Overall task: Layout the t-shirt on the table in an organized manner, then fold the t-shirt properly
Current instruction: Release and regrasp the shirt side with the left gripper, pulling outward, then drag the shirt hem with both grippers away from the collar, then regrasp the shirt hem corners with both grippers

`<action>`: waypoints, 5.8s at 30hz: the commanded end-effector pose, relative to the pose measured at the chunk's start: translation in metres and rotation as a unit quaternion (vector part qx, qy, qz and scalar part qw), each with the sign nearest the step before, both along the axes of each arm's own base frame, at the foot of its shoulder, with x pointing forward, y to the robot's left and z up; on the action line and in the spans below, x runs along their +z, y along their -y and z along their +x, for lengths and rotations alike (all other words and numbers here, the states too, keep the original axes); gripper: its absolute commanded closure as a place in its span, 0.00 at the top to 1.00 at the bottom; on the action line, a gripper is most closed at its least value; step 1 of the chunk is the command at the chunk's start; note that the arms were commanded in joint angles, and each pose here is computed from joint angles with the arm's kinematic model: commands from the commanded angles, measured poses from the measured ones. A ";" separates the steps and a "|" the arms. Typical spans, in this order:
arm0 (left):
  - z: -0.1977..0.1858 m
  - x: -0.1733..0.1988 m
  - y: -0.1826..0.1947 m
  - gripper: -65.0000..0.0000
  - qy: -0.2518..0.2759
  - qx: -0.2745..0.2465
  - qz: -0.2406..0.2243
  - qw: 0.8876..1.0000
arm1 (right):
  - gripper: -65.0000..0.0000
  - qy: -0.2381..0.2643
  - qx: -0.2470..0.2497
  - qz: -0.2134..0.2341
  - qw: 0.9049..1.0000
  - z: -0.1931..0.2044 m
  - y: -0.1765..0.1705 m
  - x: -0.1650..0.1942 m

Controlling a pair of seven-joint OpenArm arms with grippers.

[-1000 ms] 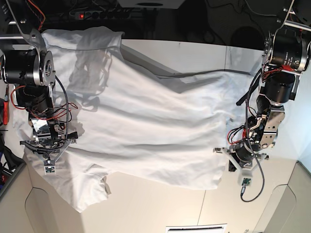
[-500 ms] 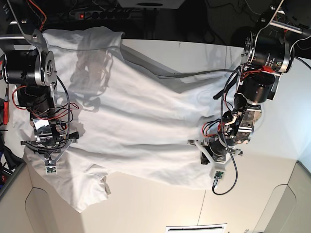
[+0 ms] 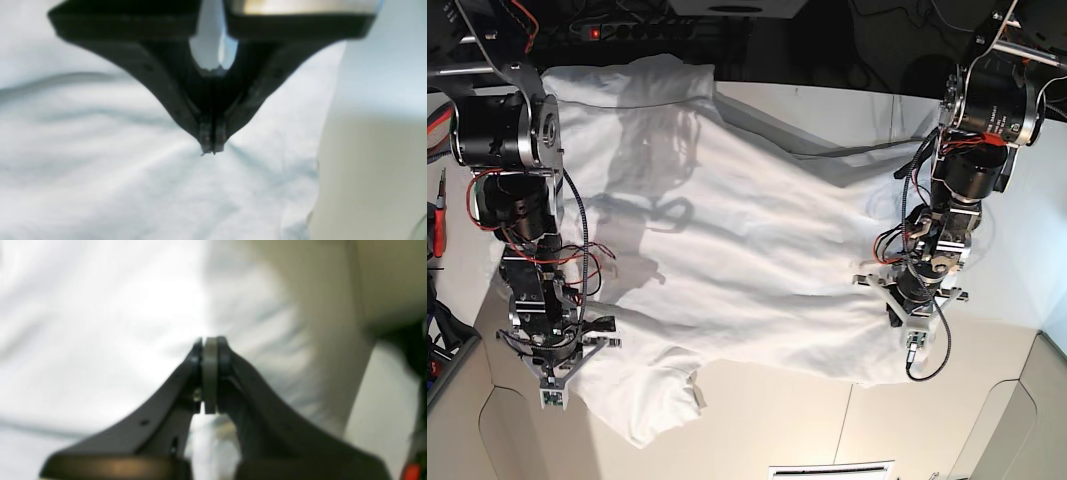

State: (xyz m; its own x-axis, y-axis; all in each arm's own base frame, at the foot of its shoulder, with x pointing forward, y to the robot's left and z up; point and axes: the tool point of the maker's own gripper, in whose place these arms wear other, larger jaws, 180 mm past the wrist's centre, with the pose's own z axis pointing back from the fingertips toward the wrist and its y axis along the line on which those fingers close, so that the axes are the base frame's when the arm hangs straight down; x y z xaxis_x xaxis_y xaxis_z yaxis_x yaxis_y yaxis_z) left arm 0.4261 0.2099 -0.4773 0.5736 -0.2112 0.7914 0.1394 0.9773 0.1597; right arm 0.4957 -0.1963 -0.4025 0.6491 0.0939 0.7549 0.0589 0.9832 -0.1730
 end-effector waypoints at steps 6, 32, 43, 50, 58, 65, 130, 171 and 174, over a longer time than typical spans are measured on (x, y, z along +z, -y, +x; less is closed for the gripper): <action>-0.051 -0.040 -0.011 0.00 -0.085 -0.013 0.007 0.996 | 0.00 0.075 0.082 0.067 0.992 0.029 -0.069 0.038; -0.158 -0.059 0.031 0.00 -0.180 -0.093 0.009 0.979 | 0.00 -0.012 0.033 -0.024 0.999 -0.018 -0.030 -0.048; -0.164 -0.032 0.010 0.00 -0.147 -0.076 0.052 0.985 | 0.00 -0.019 0.025 -0.039 0.999 -0.021 0.007 -0.047; -0.142 0.000 0.028 0.00 -0.097 -0.094 0.045 0.990 | 0.00 -0.010 0.037 0.006 0.999 -0.017 -0.019 -0.047; -0.103 0.072 0.064 0.00 0.028 -0.130 0.024 0.991 | 0.00 0.052 0.054 0.026 0.997 -0.024 -0.056 -0.025; -0.086 0.105 0.077 0.00 0.095 -0.143 0.009 0.985 | 0.00 0.105 0.051 0.058 0.991 -0.027 -0.073 0.001; 0.045 0.123 -0.019 0.00 0.052 0.001 0.048 0.997 | 0.00 0.151 0.015 -0.011 0.988 0.042 0.040 0.057; -0.081 -0.019 0.010 0.00 -0.168 -0.075 -0.006 0.983 | 0.00 -0.094 0.024 0.070 0.993 -0.154 0.028 -0.063; -0.062 -0.012 -0.002 0.00 -0.148 -0.049 0.000 0.988 | 0.00 -0.078 0.026 0.070 0.994 -0.149 0.028 -0.059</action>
